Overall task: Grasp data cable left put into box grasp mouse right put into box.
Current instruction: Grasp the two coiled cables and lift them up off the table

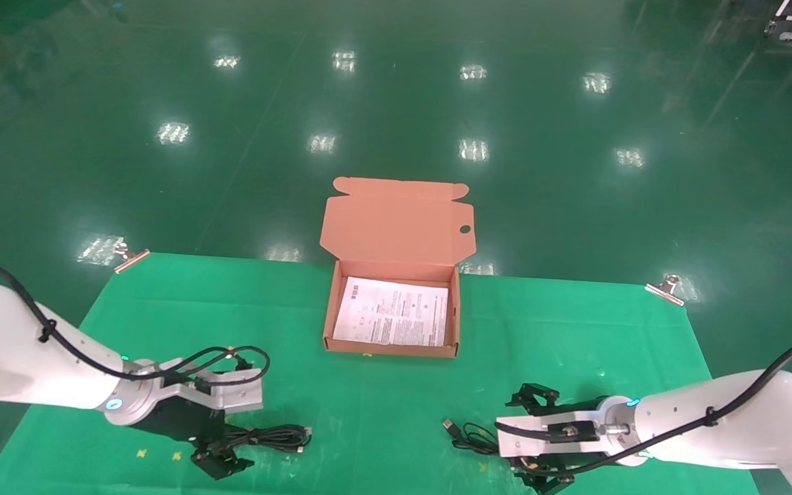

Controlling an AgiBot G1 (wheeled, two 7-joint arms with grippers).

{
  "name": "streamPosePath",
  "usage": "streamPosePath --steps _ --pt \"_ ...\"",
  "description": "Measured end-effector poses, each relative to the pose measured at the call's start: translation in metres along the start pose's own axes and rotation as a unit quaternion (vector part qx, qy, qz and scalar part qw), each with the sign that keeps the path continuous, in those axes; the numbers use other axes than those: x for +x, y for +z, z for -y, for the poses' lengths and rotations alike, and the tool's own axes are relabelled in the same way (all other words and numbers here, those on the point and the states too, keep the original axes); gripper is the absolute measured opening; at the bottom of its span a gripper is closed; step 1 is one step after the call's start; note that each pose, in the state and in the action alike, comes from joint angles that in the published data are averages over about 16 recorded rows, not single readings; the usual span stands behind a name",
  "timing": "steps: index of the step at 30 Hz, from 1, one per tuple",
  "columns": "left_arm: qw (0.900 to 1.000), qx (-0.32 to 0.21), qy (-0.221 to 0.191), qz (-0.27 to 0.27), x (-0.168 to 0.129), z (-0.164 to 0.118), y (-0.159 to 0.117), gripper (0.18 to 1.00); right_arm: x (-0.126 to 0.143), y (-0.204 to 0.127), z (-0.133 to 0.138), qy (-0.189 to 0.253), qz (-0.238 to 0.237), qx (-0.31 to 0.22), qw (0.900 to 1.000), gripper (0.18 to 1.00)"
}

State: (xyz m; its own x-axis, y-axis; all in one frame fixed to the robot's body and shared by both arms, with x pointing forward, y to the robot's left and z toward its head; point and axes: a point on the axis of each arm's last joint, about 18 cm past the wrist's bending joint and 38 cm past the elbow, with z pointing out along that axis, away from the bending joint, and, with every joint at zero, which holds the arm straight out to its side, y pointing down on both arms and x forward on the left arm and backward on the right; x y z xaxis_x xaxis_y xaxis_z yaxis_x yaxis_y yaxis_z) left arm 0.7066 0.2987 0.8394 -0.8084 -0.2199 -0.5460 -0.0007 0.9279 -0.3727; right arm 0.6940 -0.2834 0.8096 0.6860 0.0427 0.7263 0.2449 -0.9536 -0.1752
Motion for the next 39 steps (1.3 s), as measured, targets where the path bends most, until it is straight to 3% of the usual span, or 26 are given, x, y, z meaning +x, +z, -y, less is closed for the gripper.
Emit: streamPosePath --steps 16,22,39 --pt "1.0 0.001 0.002 -0.001 0.0007 0.0025 -0.0008 0.847 -0.0007 -0.0019 0.0 -0.002 0.002 0.0 1.0 0.868" --pt "1.0 0.002 0.002 -0.002 0.0009 0.0031 -0.0009 0.743 -0.0011 -0.0023 0.0 -0.002 0.003 0.0 1.0 0.773" --pt "1.0 0.002 0.003 -0.002 0.0013 0.0038 -0.001 0.387 -0.0016 -0.0027 0.0002 -0.003 0.004 0.001 1.0 0.406"
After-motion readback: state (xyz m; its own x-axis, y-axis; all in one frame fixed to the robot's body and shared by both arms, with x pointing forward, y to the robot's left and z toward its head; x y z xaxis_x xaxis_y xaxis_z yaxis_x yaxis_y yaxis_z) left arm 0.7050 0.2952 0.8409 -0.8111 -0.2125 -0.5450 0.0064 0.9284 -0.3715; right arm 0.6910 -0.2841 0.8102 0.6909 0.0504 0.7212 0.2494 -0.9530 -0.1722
